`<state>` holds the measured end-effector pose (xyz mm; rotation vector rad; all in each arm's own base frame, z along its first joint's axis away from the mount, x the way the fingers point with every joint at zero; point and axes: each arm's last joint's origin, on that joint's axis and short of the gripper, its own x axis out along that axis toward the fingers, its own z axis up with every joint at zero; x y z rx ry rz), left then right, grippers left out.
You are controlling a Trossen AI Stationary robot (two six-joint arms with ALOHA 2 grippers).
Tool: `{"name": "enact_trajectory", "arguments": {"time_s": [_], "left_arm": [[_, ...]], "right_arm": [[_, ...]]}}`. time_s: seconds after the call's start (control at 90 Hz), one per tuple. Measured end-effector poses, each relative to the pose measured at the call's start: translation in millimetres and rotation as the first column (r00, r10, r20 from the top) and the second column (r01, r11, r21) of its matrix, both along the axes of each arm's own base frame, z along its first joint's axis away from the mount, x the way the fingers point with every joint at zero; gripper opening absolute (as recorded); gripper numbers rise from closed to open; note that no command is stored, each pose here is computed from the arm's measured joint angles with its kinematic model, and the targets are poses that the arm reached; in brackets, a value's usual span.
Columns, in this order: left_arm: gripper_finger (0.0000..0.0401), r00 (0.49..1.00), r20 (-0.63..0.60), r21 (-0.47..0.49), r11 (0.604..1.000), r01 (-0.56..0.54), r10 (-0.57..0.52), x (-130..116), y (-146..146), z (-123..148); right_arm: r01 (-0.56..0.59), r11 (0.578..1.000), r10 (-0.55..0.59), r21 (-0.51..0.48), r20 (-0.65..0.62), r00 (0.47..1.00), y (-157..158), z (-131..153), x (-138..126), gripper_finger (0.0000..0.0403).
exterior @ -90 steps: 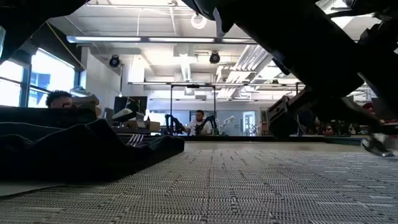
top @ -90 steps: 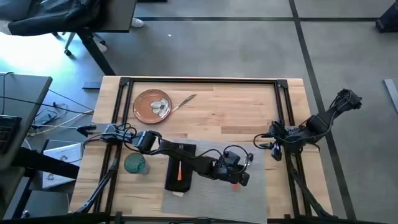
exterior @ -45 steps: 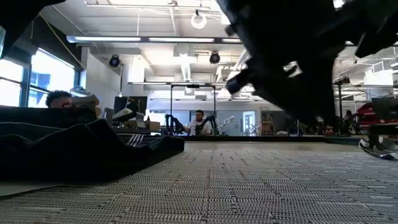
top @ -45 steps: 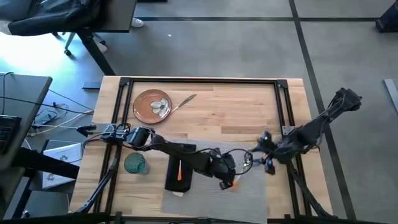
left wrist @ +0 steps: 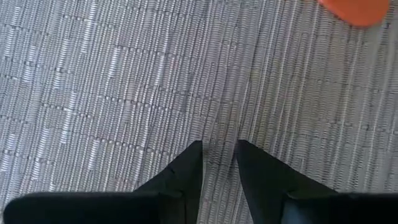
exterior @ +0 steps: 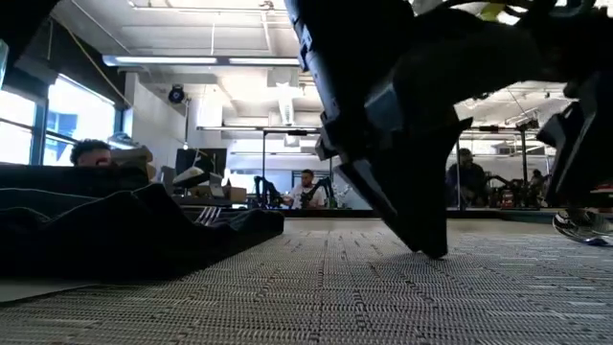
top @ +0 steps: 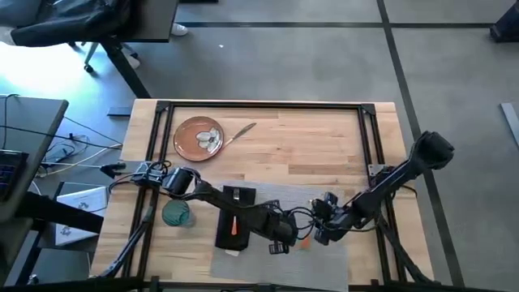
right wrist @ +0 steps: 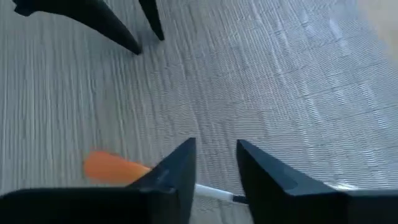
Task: Set table place
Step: Put the orange spoon on the gray mat
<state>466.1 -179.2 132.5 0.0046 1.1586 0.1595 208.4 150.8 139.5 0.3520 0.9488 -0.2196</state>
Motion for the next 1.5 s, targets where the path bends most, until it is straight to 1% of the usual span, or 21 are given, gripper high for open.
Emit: {"name": "enact_trajectory", "arguments": {"time_s": [0.067, 0.122, 0.178, 0.267, 0.356, 0.522, 0.689, 0.856, 0.967, 1.122, 1.189, 1.289, 1.5], "left_arm": [[0.0085, 1.0, 0.007, 0.024, 1.0, -0.001, 0.001, -2, -2, -3], [0.0085, 1.0, 0.018, 0.05, 0.999, -0.005, 0.004, -3, -4, -5], [0.0085, 1.0, 0.026, 0.065, 0.998, -0.003, 0.001, -4, -5, -5], [0.0085, 0.999, 0.033, 0.073, 0.997, 0.016, -0.018, -3, -5, -5], [0.0085, 0.999, 0.043, 0.073, 0.997, 0.019, -0.023, -2, -6, -5], [0.0085, 0.998, 0.051, 0.078, 0.997, 0.018, -0.021, -1, -5, -6], [0.0085, 0.999, 0.05, 0.077, 0.997, 0.015, -0.019, -1, -5, -6], [0.0085, 0.998, 0.056, 0.073, 0.997, -0.002, -0.002, -1, -5, -7], [0.0085, 0.998, 0.07, 0.066, 0.998, -0.011, 0.006, 0, -6, -7], [0.0085, 0.994, 0.104, 0.058, 0.998, -0.016, 0.01, 3, -6, -6], [0.0085, 0.995, 0.104, 0.057, 0.998, -0.016, 0.01, 3, -6, -6], [0.0085, 0.995, 0.104, 0.058, 0.998, -0.016, 0.01, 3, -6, -6], [0.0085, 0.994, 0.106, 0.063, 0.998, -0.018, 0.012, 3, -6, -6]], "right_arm": [[0.001, 1.0, -0.001, -0.002, -0.004, 1.0, 3, -6, 2, 0.0038], [0.008, 1.0, -0.008, -0.026, -0.007, 1.0, 3, -11, 2, 0.0015], [0.01, 0.999, -0.011, -0.047, -0.024, 1.0, 3, -16, 2, 0.0005], [0.01, 0.998, -0.013, -0.059, -0.046, 0.999, 3, -22, 3, 0.001], [-0.004, 0.999, 0.001, -0.037, -0.064, 0.998, 4, -23, 3, 0.001], [-0.058, 0.998, 0.059, 0.019, -0.084, 0.995, 10, -15, -4, 0.0001], [-0.101, 0.995, 0.103, 0.023, -0.125, 0.987, 14, -10, -15, 0.0], [-0.129, 0.99, 0.138, 0.059, -0.176, 0.975, 19, -10, -24, 0.0], [-0.115, 0.99, 0.127, 0.086, -0.154, 0.98, 21, -9, -23, 0.0], [-0.121, 0.985, 0.129, 0.123, -0.053, 0.99, 27, -4, -16, 0.0], [-0.125, 0.984, 0.13, 0.126, -0.032, 0.991, 28, -3, -14, 0.0], [-0.137, 0.985, 0.142, 0.107, -0.034, 0.989, 30, -4, -17, 0.0], [-0.173, 0.982, 0.179, 0.072, -0.089, 0.98, 35, -7, -31, 0.0]]}}
